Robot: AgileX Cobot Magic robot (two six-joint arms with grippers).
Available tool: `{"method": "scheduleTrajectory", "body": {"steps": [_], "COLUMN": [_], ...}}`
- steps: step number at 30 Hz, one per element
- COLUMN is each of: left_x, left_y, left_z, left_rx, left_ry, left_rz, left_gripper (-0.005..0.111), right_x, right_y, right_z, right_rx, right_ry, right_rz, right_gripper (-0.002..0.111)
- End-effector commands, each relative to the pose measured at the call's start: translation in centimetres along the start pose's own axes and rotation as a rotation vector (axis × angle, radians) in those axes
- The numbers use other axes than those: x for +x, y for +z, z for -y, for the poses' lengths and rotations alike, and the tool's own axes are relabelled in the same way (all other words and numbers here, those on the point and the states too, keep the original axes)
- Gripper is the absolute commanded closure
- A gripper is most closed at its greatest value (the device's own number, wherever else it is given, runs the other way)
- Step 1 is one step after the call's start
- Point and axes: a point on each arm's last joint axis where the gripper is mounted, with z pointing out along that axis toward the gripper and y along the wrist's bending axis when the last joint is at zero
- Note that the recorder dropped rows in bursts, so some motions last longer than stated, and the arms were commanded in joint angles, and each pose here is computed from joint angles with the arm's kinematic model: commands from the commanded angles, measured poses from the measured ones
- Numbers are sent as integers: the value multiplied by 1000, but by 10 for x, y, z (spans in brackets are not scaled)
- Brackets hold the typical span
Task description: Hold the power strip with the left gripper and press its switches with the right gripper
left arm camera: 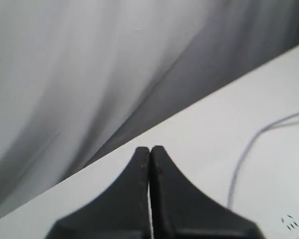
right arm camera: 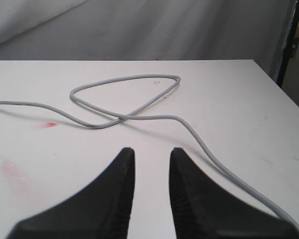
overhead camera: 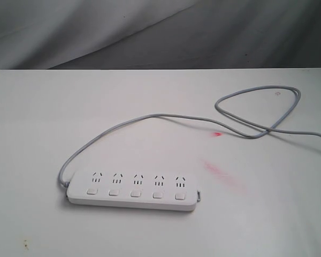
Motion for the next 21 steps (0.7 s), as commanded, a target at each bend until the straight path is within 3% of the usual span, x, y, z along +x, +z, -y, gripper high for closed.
{"method": "scheduleTrajectory", "body": {"steps": [1, 7, 17, 21], "left_x": [-11, -18, 30, 49], "left_y": [17, 40, 117, 143], "left_z": [11, -2, -48, -65], "left_rx": [176, 188, 172, 193], "left_ry": [121, 41, 512, 451], "left_rz": [97, 203, 61, -4], "left_gripper": [106, 106, 106, 106], "right_x": [1, 1, 1, 1], "right_y": [0, 0, 0, 0], "right_z": [0, 0, 0, 0], "right_rx": [4, 4, 4, 4], "right_ry": [-18, -18, -18, -18], "right_rz": [5, 5, 5, 5], "right_gripper": [85, 85, 85, 85]}}
